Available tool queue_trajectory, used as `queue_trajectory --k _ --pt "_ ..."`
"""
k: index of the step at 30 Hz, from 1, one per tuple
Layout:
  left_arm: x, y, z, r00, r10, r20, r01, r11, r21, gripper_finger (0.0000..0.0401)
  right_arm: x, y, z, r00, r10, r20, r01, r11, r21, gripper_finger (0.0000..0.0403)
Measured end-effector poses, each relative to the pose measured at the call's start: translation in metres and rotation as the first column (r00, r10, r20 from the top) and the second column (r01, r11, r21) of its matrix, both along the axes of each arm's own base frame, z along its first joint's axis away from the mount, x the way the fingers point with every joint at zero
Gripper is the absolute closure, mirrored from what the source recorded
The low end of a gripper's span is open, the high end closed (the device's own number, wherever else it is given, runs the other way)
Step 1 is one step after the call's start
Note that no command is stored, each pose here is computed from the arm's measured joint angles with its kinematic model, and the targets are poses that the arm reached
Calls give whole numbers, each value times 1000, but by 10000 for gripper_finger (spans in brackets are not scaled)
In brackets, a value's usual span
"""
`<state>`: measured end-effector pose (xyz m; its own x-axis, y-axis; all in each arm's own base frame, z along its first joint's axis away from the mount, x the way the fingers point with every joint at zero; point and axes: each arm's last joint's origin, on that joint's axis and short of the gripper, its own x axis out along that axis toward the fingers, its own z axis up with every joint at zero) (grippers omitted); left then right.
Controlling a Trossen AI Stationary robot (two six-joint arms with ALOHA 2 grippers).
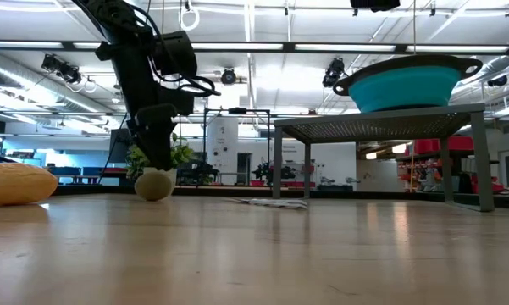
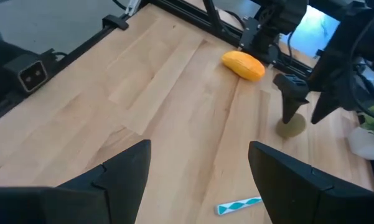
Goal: Pick & Place Fruit
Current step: Put the kiwi into the blue strainer bowl on the shelf
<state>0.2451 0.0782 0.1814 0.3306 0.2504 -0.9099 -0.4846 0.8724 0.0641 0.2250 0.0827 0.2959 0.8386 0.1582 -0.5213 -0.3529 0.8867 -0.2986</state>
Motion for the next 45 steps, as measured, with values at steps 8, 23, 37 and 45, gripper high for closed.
queue_trajectory --k 8,23,37,45 --pt "-8 -3 -21 995 90 44 -88 995 -55 32 0 0 0 1000 0 6 0 1000 -10 124" --pt "-15 -7 -32 990 143 22 -139 984 -115 32 1 0 1 1000 2 15 -2 1000 -11 124" --pt "-22 -15 -34 994 79 -73 -87 989 -119 32 0 0 0 1000 -2 5 2 1000 -7 124" --pt "-20 -23 -35 995 55 -83 -64 993 -100 37 0 0 0 1000 -2 6 2 1000 -7 124"
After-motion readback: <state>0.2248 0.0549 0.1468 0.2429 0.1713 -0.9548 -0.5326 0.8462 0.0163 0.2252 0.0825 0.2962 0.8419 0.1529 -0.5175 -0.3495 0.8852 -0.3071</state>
